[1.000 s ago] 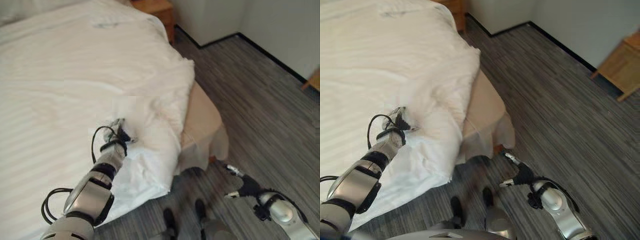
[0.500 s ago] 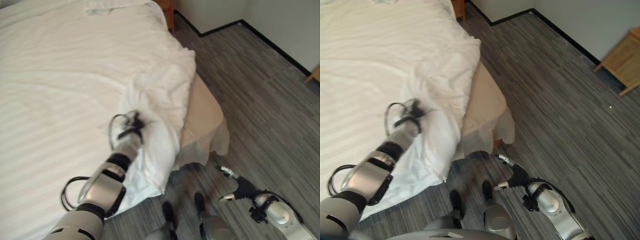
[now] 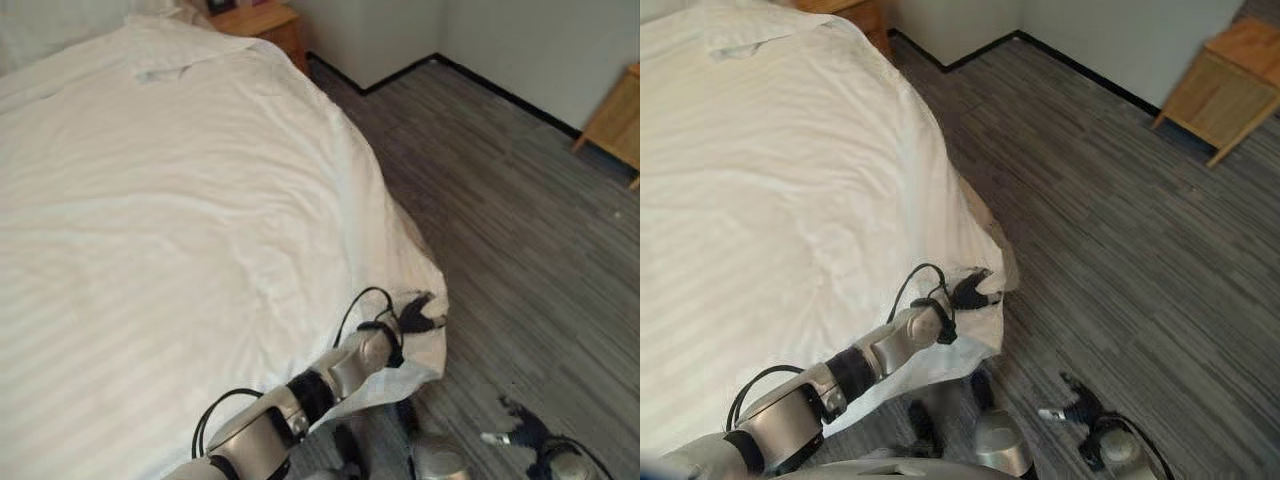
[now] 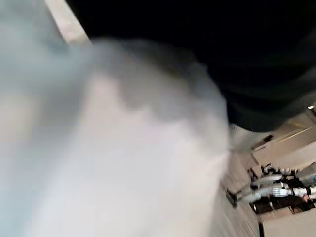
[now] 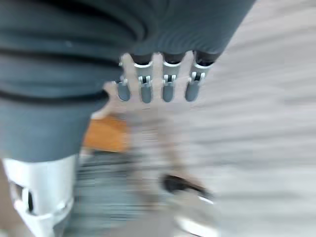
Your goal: Making the bed.
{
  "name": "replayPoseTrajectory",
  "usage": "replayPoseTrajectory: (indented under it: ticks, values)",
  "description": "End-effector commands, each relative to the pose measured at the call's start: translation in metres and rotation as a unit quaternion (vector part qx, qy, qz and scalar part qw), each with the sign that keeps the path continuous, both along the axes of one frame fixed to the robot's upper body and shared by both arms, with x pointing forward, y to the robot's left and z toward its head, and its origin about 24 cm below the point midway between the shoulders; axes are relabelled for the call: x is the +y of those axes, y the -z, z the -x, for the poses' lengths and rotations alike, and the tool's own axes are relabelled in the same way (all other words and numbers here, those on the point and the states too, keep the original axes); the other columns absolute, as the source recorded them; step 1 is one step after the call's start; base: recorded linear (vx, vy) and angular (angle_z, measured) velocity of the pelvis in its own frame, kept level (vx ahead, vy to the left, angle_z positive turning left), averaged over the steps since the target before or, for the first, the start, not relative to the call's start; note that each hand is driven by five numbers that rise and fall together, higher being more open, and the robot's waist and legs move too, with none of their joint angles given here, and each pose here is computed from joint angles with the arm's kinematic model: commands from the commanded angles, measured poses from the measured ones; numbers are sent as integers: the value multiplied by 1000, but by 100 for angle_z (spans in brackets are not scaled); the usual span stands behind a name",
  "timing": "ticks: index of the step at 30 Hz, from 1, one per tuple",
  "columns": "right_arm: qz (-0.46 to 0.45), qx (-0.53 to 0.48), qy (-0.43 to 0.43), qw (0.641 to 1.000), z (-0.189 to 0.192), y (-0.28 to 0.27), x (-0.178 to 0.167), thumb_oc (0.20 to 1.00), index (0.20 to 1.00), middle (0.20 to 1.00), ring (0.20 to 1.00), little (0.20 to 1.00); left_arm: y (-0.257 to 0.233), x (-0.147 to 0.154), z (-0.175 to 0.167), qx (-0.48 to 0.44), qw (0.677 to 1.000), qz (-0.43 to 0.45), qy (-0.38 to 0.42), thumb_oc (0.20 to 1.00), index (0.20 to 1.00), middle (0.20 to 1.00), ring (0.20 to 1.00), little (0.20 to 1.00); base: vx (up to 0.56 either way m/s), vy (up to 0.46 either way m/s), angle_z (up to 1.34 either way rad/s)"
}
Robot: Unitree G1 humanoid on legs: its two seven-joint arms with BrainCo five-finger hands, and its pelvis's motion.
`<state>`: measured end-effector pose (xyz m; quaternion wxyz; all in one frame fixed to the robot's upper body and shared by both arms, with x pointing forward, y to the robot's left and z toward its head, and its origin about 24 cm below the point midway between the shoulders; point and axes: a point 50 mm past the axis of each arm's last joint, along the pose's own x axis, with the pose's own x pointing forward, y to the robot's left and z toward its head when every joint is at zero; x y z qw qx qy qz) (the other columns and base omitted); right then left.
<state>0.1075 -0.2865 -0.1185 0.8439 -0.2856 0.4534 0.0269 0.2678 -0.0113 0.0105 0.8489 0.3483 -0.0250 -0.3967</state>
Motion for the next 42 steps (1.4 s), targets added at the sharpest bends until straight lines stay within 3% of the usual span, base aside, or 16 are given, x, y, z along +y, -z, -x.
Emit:
replayPoseTrajectory:
  ticks: [1, 4, 10, 15, 20, 22, 23, 25, 26, 27, 29, 30, 32, 36, 37, 42]
  values:
    - [41, -38, 7, 998, -15, -13, -17, 1000, 1000, 1000, 1000, 1000, -17, -61, 59, 58, 973, 96, 200, 1000, 1000, 1000, 1000, 1000, -16, 9, -23]
    - [60, -26, 62, 996, -2, -11, -34, 1000, 1000, 1000, 1000, 1000, -20, -64, 71, 136, 955, 164, 204, 1000, 1000, 1000, 1000, 1000, -20, 10, -8]
    - [93, -19, 83, 992, 5, -17, -52, 1000, 1000, 1000, 1000, 1000, -45, -66, 69, 182, 929, 246, 208, 1000, 1000, 1000, 1000, 1000, -5, -12, -4]
    - [118, -16, 67, 991, 7, -23, -60, 1000, 1000, 1000, 1000, 1000, -62, -62, 57, 202, 910, 319, 171, 1000, 1000, 1000, 1000, 1000, 15, -32, 18]
    - [135, -28, 53, 989, 3, -32, -65, 1000, 1000, 1000, 1000, 1000, -79, -49, 32, 156, 917, 348, 113, 1000, 1000, 1000, 1000, 1000, 7, -63, 20]
    - [151, -40, 61, 986, 3, -40, -73, 1000, 1000, 1000, 1000, 1000, -74, -10, 5, 115, 928, 354, 21, 1000, 1000, 1000, 1000, 1000, 4, -71, 17]
    - [151, -39, 61, 986, 3, -40, -73, 1000, 1000, 1000, 1000, 1000, -74, -10, 5, 115, 928, 353, 20, 1000, 1000, 1000, 1000, 1000, 4, -44, 8]
    - [179, -67, 66, 979, -3, -56, -85, 1000, 1000, 1000, 1000, 1000, -56, 57, -12, 92, 926, 352, -102, 1000, 1000, 1000, 1000, 1000, 4, -55, 28]
    - [179, -67, 66, 979, -3, -56, -85, 1000, 1000, 1000, 1000, 1000, -56, 57, -12, 92, 926, 352, -102, 1000, 1000, 1000, 1000, 1000, 3, -48, 28]
    - [195, -109, 74, 972, -12, -74, -92, 1000, 1000, 1000, 1000, 1000, -43, 114, -15, 76, 916, 344, -195, 1000, 1000, 1000, 1000, 1000, 8, -22, 22]
    - [210, -162, 74, 961, -26, -96, -98, 1000, 1000, 1000, 1000, 1000, -29, 163, -6, 72, 900, 330, -277, 1000, 1000, 1000, 1000, 1000, -11, -23, 35]
    - [210, -161, 74, 962, -26, -96, -98, 1000, 1000, 1000, 1000, 1000, -29, 164, -6, 73, 900, 330, -277, 1000, 1000, 1000, 1000, 1000, -37, -9, 41]
    - [219, -207, 65, 951, -38, -116, -100, 1000, 1000, 1000, 1000, 1000, -4, 221, 17, 89, 863, 318, -383, 1000, 1000, 1000, 1000, 1000, 48, 10, 69]
    - [210, -247, 53, 945, -58, -132, -98, 1000, 1000, 1000, 1000, 1000, 7, 252, 33, 94, 838, 306, -442, 1000, 1000, 1000, 1000, 1000, 55, 18, 64]
    - [194, -345, 21, 918, -107, -174, -82, 1000, 1000, 1000, 1000, 1000, 15, 260, 40, 104, 825, 299, -469, 1000, 1000, 1000, 1000, 1000, 77, 10, 41]
    - [192, -374, -15, 907, -131, -178, -48, 1000, 1000, 1000, 1000, 1000, 27, 271, 53, 117, 811, 277, -502, 1000, 1000, 1000, 1000, 1000, 46, 18, 43]
